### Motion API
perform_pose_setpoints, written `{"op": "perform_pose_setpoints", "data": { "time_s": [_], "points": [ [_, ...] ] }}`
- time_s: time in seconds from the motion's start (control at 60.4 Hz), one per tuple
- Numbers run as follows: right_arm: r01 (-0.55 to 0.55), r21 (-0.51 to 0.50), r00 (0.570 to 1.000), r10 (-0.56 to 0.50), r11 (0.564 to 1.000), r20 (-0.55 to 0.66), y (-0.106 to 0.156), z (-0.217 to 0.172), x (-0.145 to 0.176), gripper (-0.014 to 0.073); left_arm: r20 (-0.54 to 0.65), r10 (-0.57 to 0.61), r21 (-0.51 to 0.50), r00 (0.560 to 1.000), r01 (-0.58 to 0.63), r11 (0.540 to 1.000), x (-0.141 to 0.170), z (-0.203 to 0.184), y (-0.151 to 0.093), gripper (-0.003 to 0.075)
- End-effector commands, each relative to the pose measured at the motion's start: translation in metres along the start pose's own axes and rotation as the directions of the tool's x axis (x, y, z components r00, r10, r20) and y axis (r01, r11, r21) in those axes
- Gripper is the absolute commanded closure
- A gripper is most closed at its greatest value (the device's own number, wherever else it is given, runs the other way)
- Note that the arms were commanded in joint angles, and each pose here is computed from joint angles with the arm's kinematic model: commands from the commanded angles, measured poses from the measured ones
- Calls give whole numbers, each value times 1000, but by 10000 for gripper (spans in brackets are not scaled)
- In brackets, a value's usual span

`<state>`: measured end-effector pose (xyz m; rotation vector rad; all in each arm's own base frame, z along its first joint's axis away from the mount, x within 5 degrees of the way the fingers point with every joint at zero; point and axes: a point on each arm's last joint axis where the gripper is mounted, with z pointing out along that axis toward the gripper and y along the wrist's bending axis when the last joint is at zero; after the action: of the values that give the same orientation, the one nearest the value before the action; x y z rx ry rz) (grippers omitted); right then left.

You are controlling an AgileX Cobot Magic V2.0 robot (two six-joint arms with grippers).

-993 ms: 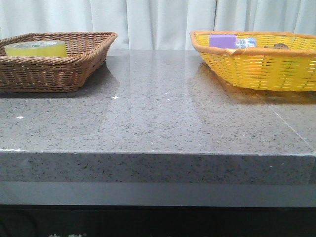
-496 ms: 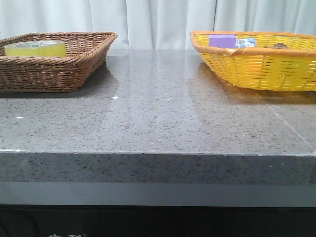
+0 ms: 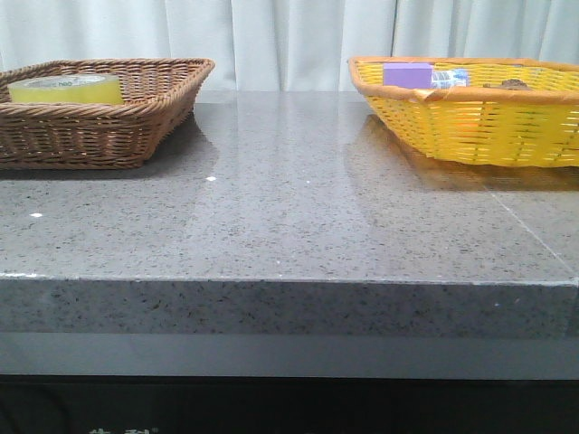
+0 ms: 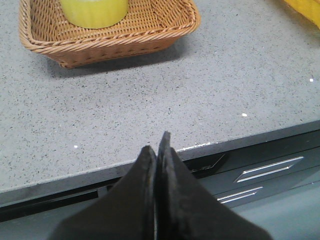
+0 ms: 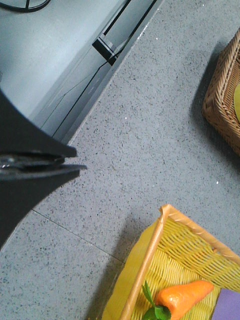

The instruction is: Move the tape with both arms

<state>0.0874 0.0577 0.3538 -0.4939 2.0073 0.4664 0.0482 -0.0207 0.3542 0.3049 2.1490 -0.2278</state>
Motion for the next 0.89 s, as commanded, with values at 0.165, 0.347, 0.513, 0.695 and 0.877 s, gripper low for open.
{"op": "perform_pose_setpoints", "data": {
  "time_s": [0.165,0.347,0.513,0.695,0.877],
  "points": [
    [-8,0,996,8,1000,85,1,-5,-12,666,167,65,-84,984,-52,995,-4,-7,6,740],
    [-8,0,996,8,1000,85,1,-5,-12,666,363,107,-172,926,-47,984,17,6,12,740],
    [-8,0,996,8,1000,85,1,-5,-12,666,522,117,-189,845,-19,982,49,31,15,740],
    [-8,0,996,8,1000,85,1,-5,-12,666,624,123,-211,771,14,977,85,58,19,740],
    [-8,0,996,8,1000,85,1,-5,-12,666,663,42,-185,748,108,977,113,76,23,740]
  ]
}}
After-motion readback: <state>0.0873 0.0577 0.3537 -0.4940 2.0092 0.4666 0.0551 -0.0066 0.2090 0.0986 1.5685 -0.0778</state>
